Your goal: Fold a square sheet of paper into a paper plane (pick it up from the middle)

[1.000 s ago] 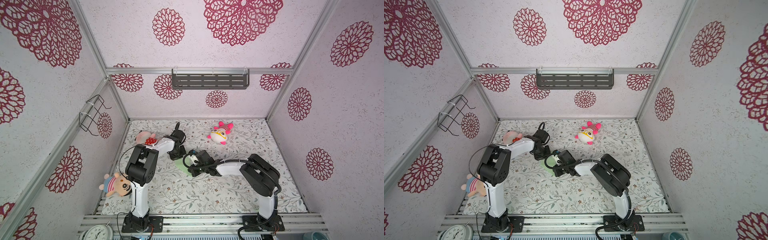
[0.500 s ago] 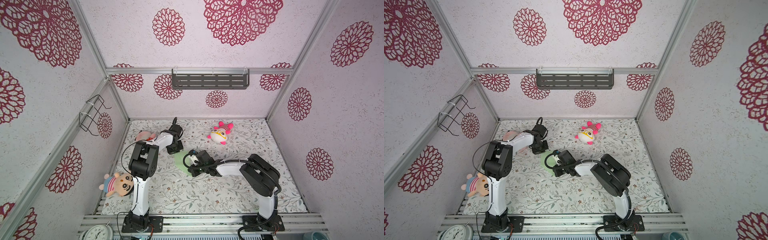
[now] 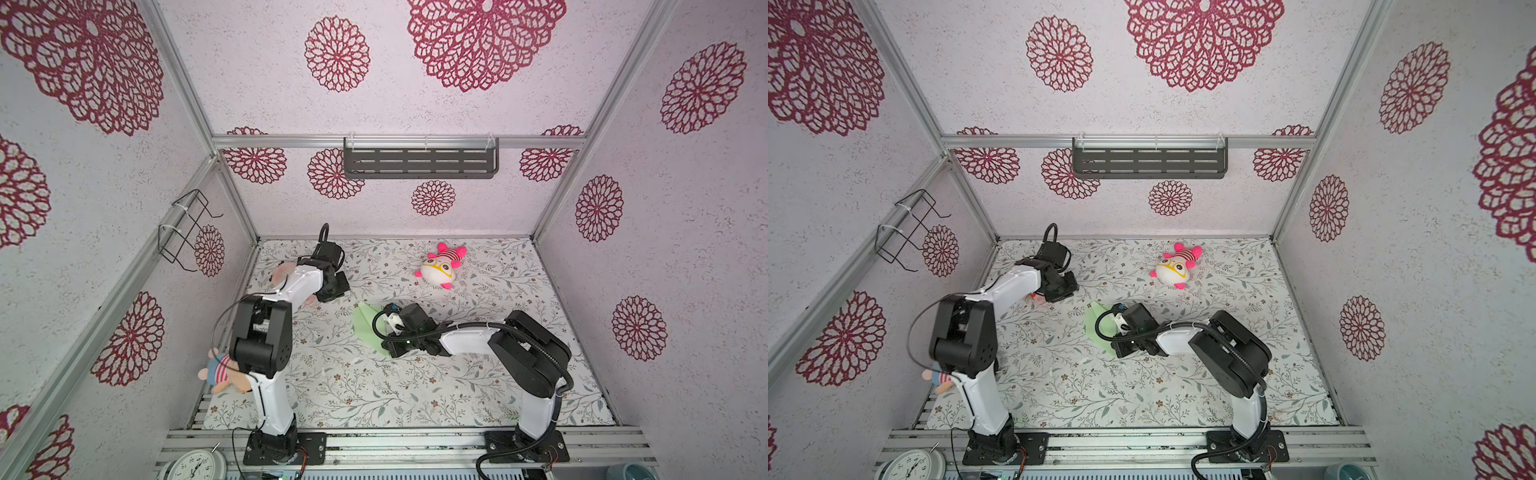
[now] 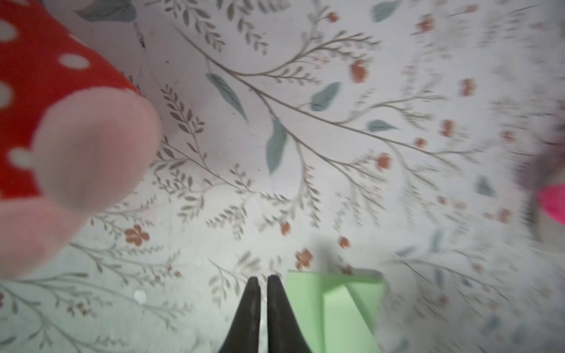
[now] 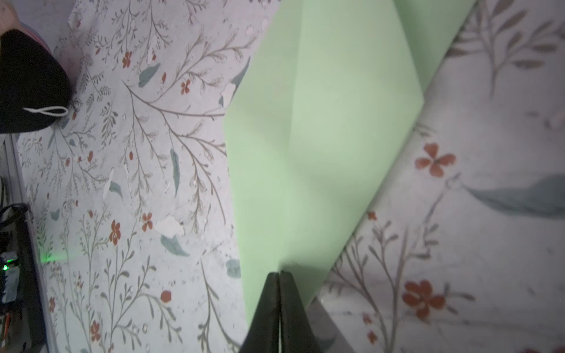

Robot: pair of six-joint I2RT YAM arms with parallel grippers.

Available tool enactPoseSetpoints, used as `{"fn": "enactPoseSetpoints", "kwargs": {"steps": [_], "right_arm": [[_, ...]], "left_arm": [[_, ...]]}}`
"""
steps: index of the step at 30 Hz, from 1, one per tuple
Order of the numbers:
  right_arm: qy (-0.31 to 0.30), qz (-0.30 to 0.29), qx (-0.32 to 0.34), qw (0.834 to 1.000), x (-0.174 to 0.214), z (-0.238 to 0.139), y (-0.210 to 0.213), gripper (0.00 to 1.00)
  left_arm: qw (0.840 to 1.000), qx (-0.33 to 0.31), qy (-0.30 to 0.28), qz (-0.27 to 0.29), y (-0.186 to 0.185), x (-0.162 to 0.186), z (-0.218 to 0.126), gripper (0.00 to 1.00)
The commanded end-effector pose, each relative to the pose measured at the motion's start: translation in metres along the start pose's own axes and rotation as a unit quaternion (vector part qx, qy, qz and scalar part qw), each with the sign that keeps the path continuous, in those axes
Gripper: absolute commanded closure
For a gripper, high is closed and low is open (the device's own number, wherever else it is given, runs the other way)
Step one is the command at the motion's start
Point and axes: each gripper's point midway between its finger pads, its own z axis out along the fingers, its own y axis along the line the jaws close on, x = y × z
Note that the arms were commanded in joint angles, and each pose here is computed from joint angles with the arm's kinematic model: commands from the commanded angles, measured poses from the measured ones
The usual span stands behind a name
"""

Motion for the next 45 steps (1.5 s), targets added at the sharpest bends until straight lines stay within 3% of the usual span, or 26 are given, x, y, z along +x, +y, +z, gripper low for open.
{"fn": "enactPoseSetpoints", "kwargs": {"steps": [1,6,14,20,29,45], "right_arm": [[0.057,0.001,-0.003,0.998,0.037,-0.015,-0.004,0.92],[0.047,0.004,-0.036,0.998,0.044,-0.029,0.003,0.91],[-0.049,0.029,-0.115,0.992,0.0,-0.057,0.031,0.87],[-0.055,0.049,-0.112,0.991,-0.011,-0.048,0.029,0.88],[-0.049,0.079,-0.056,0.994,-0.03,-0.029,0.007,0.91],[-0.003,0.116,-0.029,0.993,-0.019,-0.001,-0.017,0.91]], "left_arm": [[0.993,0.12,-0.017,-0.012,-0.042,0.006,-0.024,0.87],[0.98,0.194,0.028,-0.014,-0.067,0.054,-0.024,0.85],[0.963,0.255,0.081,-0.013,-0.085,0.116,0.001,0.91],[0.968,0.238,0.071,-0.017,-0.079,0.117,0.008,0.94],[0.97,0.223,0.096,-0.017,-0.074,0.13,0.028,0.95],[0.97,0.215,0.113,-0.016,-0.068,0.141,0.039,0.96]]}}
